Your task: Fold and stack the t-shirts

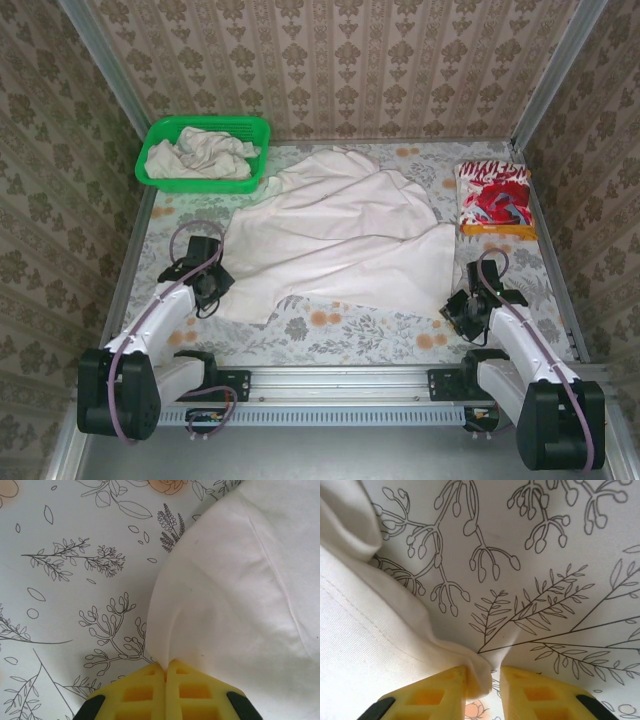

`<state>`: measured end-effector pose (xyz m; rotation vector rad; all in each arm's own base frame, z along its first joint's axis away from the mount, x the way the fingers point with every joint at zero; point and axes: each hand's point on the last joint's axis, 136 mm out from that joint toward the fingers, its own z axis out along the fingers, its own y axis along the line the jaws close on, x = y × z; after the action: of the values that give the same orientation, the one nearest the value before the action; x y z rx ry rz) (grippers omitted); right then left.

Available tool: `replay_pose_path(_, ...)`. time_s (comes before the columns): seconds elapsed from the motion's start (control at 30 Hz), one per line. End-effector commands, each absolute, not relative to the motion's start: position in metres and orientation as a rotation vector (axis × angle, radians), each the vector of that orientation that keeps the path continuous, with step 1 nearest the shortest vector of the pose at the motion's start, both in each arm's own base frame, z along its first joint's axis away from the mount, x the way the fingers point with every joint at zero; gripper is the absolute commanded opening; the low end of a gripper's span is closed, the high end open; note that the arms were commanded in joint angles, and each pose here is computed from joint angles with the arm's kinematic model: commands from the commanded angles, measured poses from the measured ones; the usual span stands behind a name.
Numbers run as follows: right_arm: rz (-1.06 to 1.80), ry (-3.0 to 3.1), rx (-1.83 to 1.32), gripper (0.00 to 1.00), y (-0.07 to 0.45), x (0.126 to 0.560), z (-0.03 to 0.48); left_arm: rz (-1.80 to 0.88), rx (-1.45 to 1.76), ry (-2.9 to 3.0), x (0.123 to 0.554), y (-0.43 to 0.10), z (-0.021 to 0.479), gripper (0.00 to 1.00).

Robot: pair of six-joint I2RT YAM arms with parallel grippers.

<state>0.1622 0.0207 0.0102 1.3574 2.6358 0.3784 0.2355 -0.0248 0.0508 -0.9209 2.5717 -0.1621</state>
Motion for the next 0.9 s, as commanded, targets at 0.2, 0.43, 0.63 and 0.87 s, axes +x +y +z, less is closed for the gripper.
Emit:
replay_pose_path(0.2,0.454,2.599,1.128,0.00,0.025,0.195,0.031,-0.158,-0.902,2.595,0.234,-0.024,0.045,0.00)
replay_pose_path(0.43,0.424,2.612,1.180,0.30,0.023,0.184,0.024,-0.157,-0.901,2.585,0.235,-0.024,0.046,0.00)
replay_pose_path(0.63,0.488,2.590,1.205,0.40,0.029,0.185,0.019,-0.156,-0.899,2.590,0.236,-0.024,0.045,0.00)
replay_pose_path(0.87,0.590,2.538,1.142,0.40,0.037,0.196,0.031,-0.160,-0.898,2.591,0.235,-0.024,0.043,0.00)
